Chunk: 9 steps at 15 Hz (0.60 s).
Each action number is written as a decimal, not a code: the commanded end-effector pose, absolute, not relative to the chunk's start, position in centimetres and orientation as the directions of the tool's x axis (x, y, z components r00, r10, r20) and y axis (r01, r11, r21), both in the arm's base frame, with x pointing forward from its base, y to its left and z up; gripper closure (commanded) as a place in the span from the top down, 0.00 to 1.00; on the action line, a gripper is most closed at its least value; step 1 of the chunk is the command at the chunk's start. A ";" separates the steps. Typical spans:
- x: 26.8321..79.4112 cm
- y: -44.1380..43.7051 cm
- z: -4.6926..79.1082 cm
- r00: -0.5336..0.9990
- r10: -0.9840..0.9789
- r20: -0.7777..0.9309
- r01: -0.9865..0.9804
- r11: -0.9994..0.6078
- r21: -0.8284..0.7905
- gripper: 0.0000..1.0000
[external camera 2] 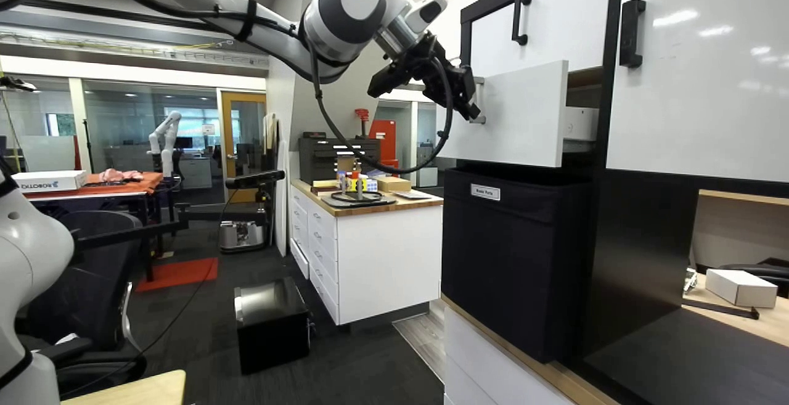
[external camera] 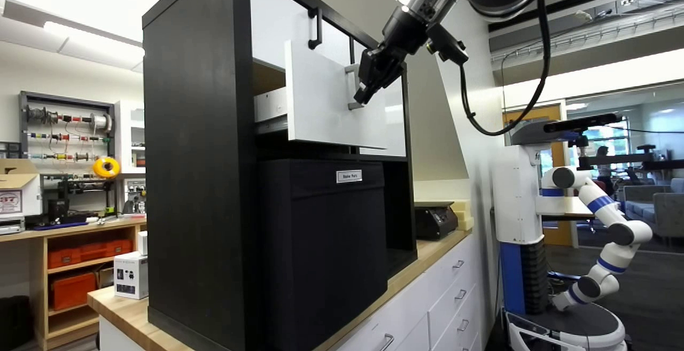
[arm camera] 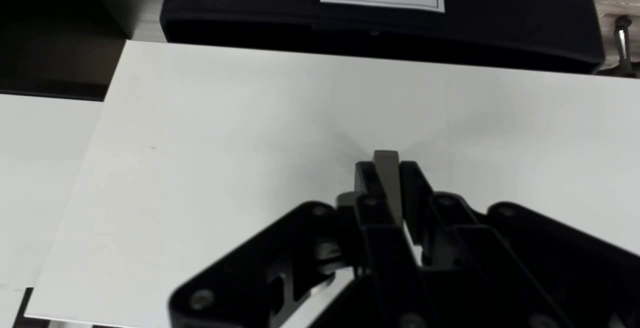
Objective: Close the drawer
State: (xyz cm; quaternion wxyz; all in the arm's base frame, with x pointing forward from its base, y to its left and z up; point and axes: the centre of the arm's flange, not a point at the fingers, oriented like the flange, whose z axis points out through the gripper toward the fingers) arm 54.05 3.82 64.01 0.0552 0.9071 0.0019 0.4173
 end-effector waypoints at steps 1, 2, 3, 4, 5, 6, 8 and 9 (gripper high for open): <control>60.0 3.2 63.1 0.660 0.091 0.746 -0.028 -0.989 0.145 0.07; 61.1 3.2 63.0 0.658 0.097 0.747 -0.025 -0.988 0.150 0.07; 62.2 3.2 62.9 0.656 0.100 0.748 -0.022 -0.988 0.152 0.07; 63.1 3.2 62.8 0.654 0.103 0.750 -0.017 -0.988 0.151 0.07; 64.1 3.2 62.8 0.651 0.102 0.752 -0.014 -0.989 0.147 0.07; 64.9 3.2 62.7 0.649 0.100 0.754 -0.013 -0.990 0.143 0.07; 66.2 3.2 62.6 0.643 0.104 0.759 -0.006 -0.990 0.141 0.07; 66.6 3.2 62.5 0.641 0.106 0.761 -0.005 -0.990 0.142 0.07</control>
